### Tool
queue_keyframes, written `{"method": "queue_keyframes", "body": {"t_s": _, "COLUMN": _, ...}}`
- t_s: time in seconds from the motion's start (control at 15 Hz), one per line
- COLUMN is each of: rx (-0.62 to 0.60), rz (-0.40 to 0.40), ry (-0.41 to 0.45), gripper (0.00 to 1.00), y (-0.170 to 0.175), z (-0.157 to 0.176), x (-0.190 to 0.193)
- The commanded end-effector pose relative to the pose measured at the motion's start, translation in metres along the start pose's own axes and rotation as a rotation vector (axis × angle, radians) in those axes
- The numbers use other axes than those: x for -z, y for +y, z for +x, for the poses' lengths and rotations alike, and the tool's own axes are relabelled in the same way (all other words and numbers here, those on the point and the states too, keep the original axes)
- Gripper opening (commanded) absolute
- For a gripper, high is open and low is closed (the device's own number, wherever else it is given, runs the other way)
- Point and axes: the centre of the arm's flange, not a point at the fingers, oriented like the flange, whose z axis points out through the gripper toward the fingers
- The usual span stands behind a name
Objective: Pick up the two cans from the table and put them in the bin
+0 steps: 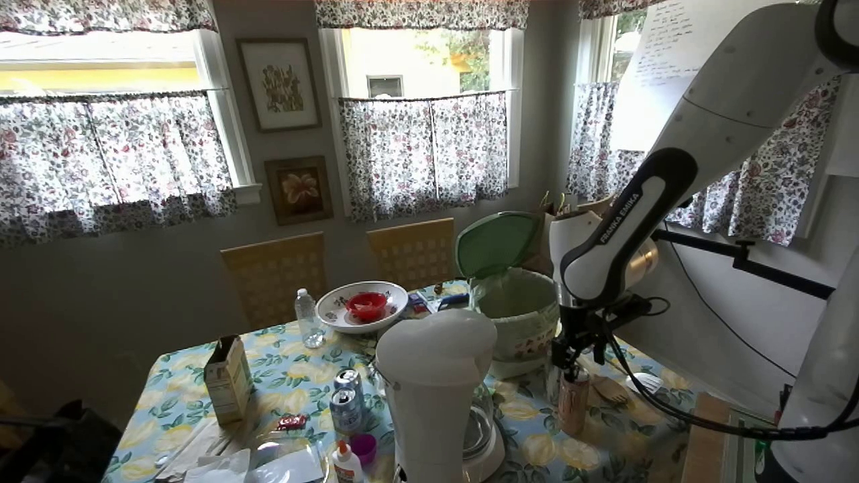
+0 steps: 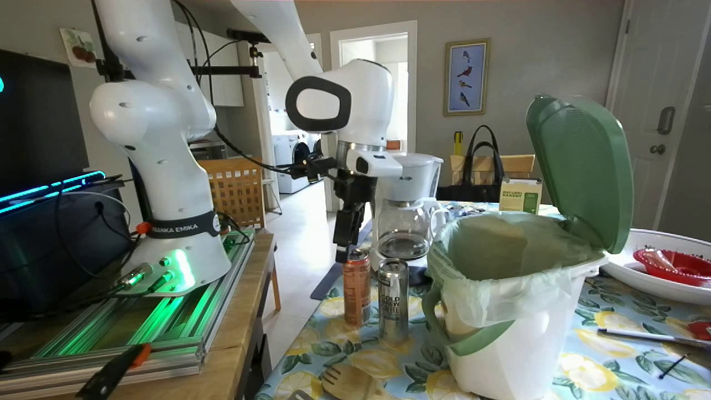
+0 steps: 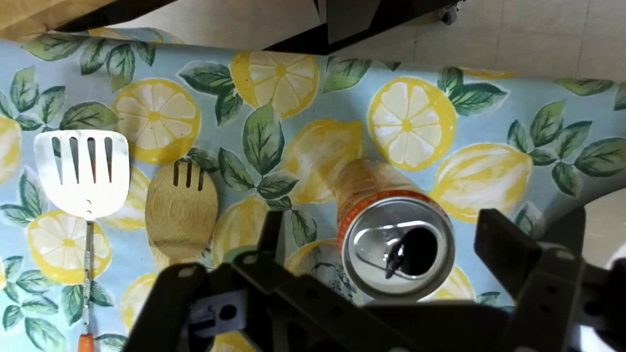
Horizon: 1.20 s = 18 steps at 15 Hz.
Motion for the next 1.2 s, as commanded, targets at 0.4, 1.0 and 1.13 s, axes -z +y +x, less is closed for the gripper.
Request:
{"method": "queue_keyframes", "body": {"t_s": 0.4, "rx": -0.001, "rz": -0.011, "ry": 0.049, "gripper": 1.00, "y": -0.003, "z": -0.007, "x": -0.017}}
{"method": "queue_keyframes", "body": {"t_s": 1.0, "rx": -0.012, "rz": -0.010, "ry": 0.079, "gripper": 0.44, "y": -0.009, "z": -0.002, "x": -0.020}}
{"method": "queue_keyframes", "body": {"t_s": 1.13, "rx": -0.018, "rz": -0.009, "ry": 0.088, "gripper": 0.37, "y": -0.012, "z": -0.002, "x": -0.012}}
